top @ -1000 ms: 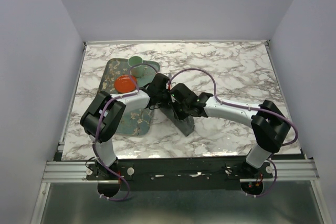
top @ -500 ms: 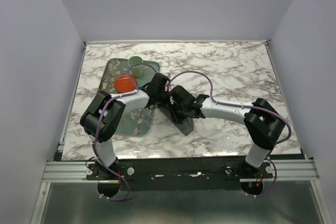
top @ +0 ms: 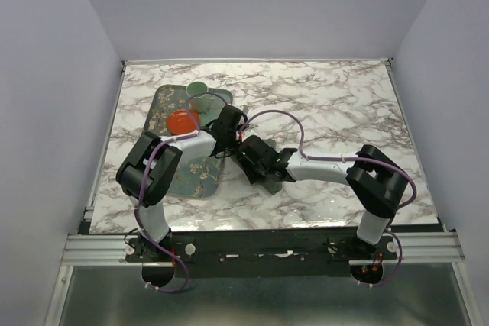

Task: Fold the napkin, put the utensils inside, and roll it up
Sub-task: Roll the napkin with the utensil

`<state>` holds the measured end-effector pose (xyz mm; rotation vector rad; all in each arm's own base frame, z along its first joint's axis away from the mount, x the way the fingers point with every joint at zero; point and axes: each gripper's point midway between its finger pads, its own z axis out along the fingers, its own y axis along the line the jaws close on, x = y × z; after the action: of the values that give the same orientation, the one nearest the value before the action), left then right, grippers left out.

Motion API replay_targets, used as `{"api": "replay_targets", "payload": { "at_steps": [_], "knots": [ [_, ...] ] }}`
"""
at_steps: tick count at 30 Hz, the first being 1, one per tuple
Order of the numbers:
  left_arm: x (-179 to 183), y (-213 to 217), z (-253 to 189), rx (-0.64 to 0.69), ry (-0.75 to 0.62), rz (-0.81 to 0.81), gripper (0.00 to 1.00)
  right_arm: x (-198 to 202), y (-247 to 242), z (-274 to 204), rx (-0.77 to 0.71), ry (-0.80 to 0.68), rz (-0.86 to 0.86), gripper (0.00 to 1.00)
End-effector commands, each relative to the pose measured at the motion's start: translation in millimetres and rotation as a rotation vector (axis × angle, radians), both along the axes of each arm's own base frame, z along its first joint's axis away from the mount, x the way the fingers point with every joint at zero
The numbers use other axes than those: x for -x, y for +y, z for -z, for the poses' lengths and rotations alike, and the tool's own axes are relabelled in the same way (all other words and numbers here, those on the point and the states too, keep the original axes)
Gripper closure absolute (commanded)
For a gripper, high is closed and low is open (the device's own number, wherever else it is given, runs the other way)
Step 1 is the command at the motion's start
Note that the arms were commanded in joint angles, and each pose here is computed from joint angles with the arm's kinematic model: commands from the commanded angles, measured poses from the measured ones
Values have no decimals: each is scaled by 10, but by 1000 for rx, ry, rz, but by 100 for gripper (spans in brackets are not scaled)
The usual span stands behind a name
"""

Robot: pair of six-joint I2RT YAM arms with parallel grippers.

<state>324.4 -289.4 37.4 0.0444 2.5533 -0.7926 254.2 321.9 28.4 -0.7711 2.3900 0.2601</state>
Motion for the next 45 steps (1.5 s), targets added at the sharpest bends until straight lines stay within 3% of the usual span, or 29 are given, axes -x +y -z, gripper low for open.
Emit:
{"api": "replay_targets", "payload": {
  "at_steps": [1,8,14,21,27,34,45],
  "knots": [
    [171,112,65,50,118,20,73,86,-521,556,223,0,128,46],
    [-185,99,-338,240,108,-41,69,208,-651,723,242,42,185,53],
    [-434,115,-598,201,24,-52,69,370,-632,832,204,124,191,65],
    [-509,368,-806,54,-86,-78,69,524,-357,747,40,286,135,76],
    [-361,552,-803,-13,-117,-86,68,592,-132,553,-174,496,60,79],
    [-90,528,-706,-107,-115,-29,65,389,-212,310,-421,669,71,80],
    [293,393,-523,-168,-79,-47,61,179,-308,272,-586,810,45,76]
  ]
}}
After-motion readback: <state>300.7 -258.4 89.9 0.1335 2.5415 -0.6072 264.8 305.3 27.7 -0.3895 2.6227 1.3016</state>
